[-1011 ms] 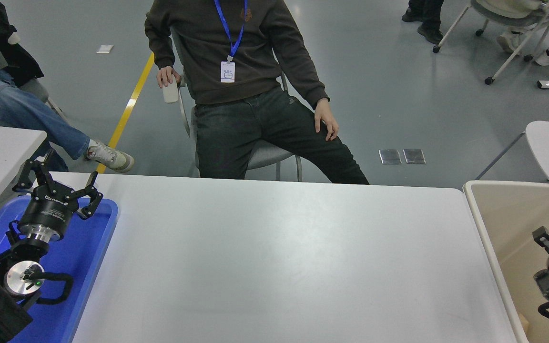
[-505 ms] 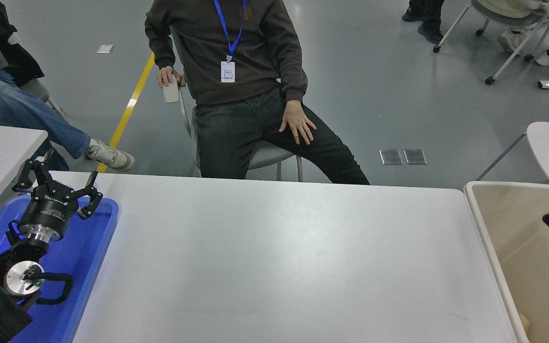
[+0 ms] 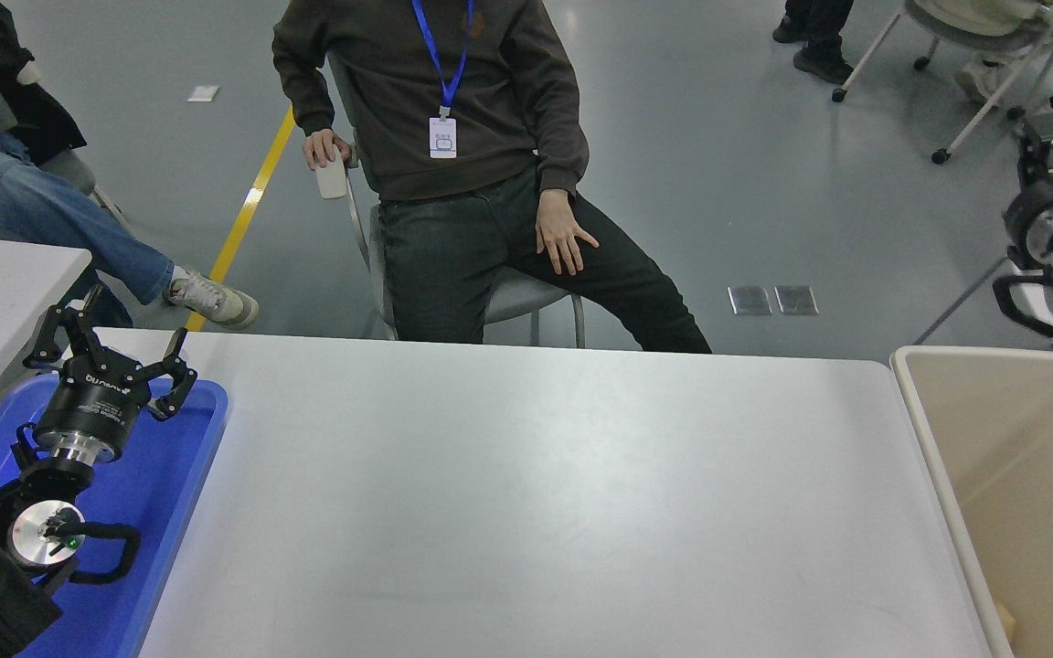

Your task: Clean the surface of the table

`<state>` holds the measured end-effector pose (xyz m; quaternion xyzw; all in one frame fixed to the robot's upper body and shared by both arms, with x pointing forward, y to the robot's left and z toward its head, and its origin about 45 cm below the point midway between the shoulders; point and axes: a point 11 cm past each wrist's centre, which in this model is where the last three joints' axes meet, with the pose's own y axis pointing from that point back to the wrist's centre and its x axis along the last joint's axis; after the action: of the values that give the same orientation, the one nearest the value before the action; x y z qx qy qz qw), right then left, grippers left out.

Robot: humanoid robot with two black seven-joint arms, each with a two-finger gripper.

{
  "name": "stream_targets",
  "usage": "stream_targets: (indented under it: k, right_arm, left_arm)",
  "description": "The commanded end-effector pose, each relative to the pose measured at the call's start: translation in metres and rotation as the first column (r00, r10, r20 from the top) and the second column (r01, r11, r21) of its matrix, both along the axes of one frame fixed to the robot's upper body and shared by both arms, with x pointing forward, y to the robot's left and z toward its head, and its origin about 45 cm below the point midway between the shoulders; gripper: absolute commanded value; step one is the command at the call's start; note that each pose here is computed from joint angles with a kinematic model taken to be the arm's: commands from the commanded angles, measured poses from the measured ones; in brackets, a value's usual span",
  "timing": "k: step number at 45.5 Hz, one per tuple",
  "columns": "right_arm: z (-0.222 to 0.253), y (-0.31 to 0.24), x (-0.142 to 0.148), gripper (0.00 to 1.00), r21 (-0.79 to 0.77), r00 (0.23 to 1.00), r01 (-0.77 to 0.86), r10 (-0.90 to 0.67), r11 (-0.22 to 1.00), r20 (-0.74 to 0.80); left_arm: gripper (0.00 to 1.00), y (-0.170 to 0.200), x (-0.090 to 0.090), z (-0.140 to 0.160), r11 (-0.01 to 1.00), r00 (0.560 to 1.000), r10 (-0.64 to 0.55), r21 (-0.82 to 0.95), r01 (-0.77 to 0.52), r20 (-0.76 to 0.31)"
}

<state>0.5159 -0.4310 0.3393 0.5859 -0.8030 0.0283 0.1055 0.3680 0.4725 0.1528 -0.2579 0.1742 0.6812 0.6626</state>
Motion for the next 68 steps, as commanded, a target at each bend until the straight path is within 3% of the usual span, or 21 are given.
stream_targets:
  k: [1, 9, 27, 48, 68]
  right_arm:
    - [0.047, 0.033, 0.01, 0.98, 0.082, 0.967, -0.093, 0.071, 0.992, 0.245]
    - [0.044, 0.048, 0.01, 0.98, 0.128, 0.944, -0.127, 0.08, 0.984, 0.32]
    - [-0.035, 0.07, -0.019, 0.98, 0.24, 0.922, -0.17, 0.068, 0.956, 0.382]
    - [-0.159, 0.11, -0.066, 0.98, 0.349, 0.974, -0.149, 0.076, 0.925, 0.212]
    - [-0.185, 0.122, -0.08, 0.98, 0.383, 0.983, -0.136, 0.077, 0.914, 0.164]
  left_arm:
    - [1.0, 0.0, 0.0, 0.0, 1.0, 1.0, 0.001, 0.0, -0.001, 0.0]
    - [1.0, 0.0, 0.0, 0.0, 1.0, 1.0, 0.001, 0.0, -0.001, 0.0]
    - [1.0, 0.0, 0.0, 0.0, 1.0, 1.0, 0.001, 0.0, -0.001, 0.0]
    - [1.0, 0.0, 0.0, 0.0, 1.0, 1.0, 0.001, 0.0, -0.001, 0.0]
    - [1.0, 0.0, 0.0, 0.0, 1.0, 1.0, 0.0, -0.001, 0.0, 0.001]
